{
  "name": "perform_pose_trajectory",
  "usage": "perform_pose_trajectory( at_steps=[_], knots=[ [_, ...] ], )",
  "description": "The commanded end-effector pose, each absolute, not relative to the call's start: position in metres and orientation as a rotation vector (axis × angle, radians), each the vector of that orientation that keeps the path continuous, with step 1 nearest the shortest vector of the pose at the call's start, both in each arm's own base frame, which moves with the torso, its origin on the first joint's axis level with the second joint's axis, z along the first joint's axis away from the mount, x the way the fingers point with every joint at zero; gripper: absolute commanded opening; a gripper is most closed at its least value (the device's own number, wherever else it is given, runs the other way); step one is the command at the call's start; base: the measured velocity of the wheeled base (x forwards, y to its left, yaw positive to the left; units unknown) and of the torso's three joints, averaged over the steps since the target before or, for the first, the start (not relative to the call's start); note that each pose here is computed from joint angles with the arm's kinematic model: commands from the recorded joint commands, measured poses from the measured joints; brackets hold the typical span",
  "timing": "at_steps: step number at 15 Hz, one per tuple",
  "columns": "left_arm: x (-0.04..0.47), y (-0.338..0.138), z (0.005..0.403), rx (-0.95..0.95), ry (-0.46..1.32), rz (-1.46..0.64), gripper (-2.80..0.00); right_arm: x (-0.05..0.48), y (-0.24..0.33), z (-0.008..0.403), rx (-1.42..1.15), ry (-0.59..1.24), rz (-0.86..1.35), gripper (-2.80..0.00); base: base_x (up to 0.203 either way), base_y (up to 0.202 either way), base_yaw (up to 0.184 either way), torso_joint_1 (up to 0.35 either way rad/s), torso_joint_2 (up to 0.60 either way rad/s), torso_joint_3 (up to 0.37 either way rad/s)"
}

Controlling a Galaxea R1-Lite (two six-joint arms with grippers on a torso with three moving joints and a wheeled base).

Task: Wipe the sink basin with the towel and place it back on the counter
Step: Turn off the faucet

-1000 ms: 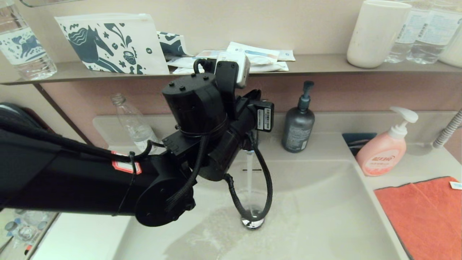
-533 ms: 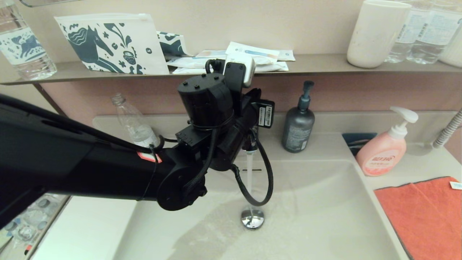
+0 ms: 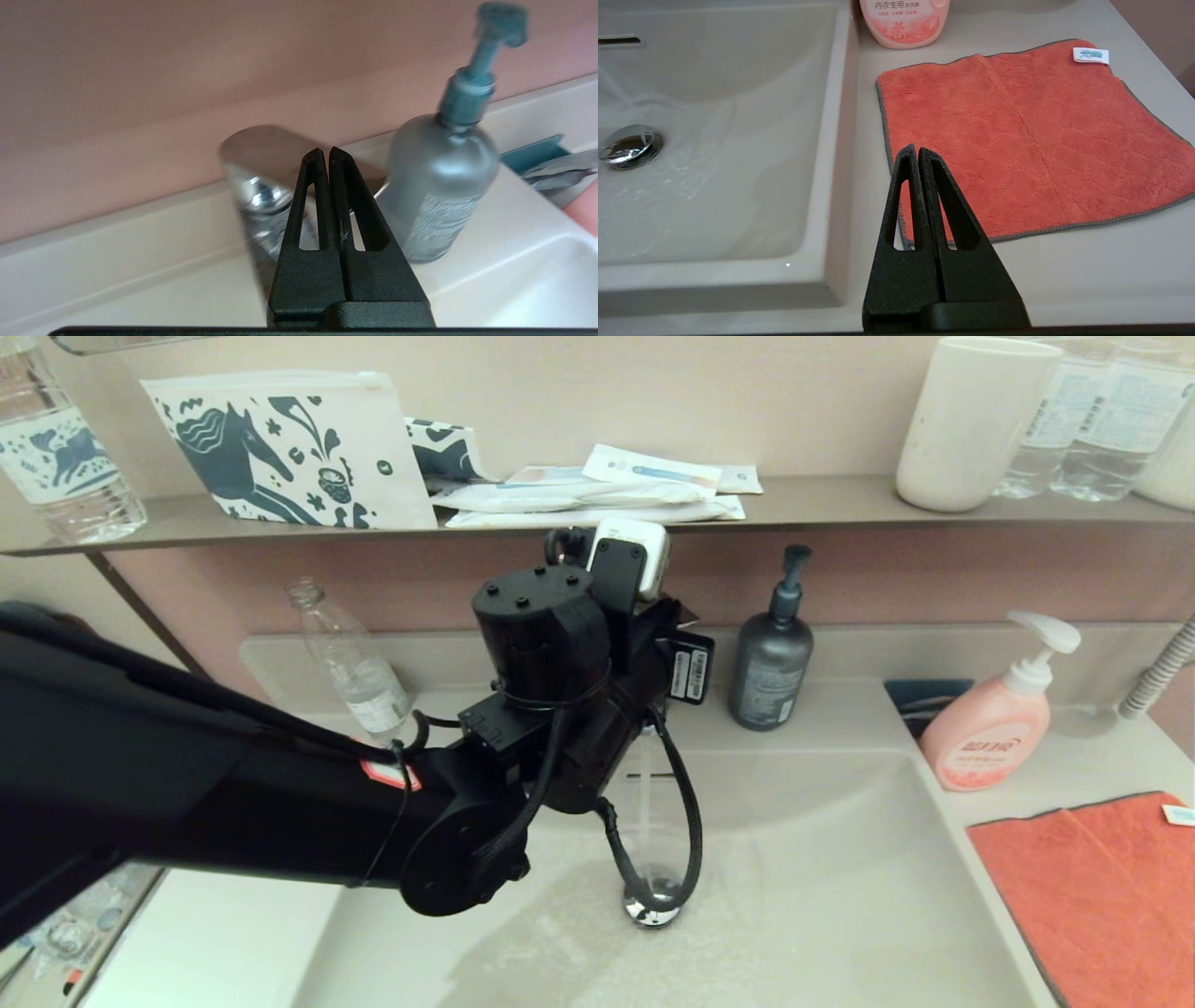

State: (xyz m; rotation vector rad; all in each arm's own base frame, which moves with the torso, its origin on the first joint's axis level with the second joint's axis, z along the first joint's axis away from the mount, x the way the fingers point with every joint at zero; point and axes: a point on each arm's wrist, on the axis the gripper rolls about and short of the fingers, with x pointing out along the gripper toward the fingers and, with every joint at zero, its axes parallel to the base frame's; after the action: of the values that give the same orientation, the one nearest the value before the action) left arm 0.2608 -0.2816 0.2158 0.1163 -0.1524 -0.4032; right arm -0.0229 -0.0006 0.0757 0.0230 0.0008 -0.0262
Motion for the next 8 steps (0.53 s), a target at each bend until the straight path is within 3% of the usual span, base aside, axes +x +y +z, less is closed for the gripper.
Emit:
perform_pose_trajectory(
  at_steps=[1, 4, 8],
  knots=[
    [0.254, -0.277, 0.22, 0.112, -0.158, -0.407, -2.8, -0.023, -0.001, 0.076, 0.023, 0.001, -0.026, -2.8, 0.0, 0.0, 0.0, 0.0, 0.0, 0.0],
    [0.246, -0.28, 0.216, 0.118, -0.149, -0.424, -2.8, -0.023, -0.001, 0.076, 0.023, 0.001, -0.026, -2.8, 0.0, 0.0, 0.0, 0.0, 0.0, 0.0],
    [0.234, -0.261, 0.245, 0.116, -0.192, -0.411, -2.8, -0.023, -0.001, 0.076, 0.023, 0.001, -0.026, -2.8, 0.0, 0.0, 0.0, 0.0, 0.0, 0.0]
  ],
)
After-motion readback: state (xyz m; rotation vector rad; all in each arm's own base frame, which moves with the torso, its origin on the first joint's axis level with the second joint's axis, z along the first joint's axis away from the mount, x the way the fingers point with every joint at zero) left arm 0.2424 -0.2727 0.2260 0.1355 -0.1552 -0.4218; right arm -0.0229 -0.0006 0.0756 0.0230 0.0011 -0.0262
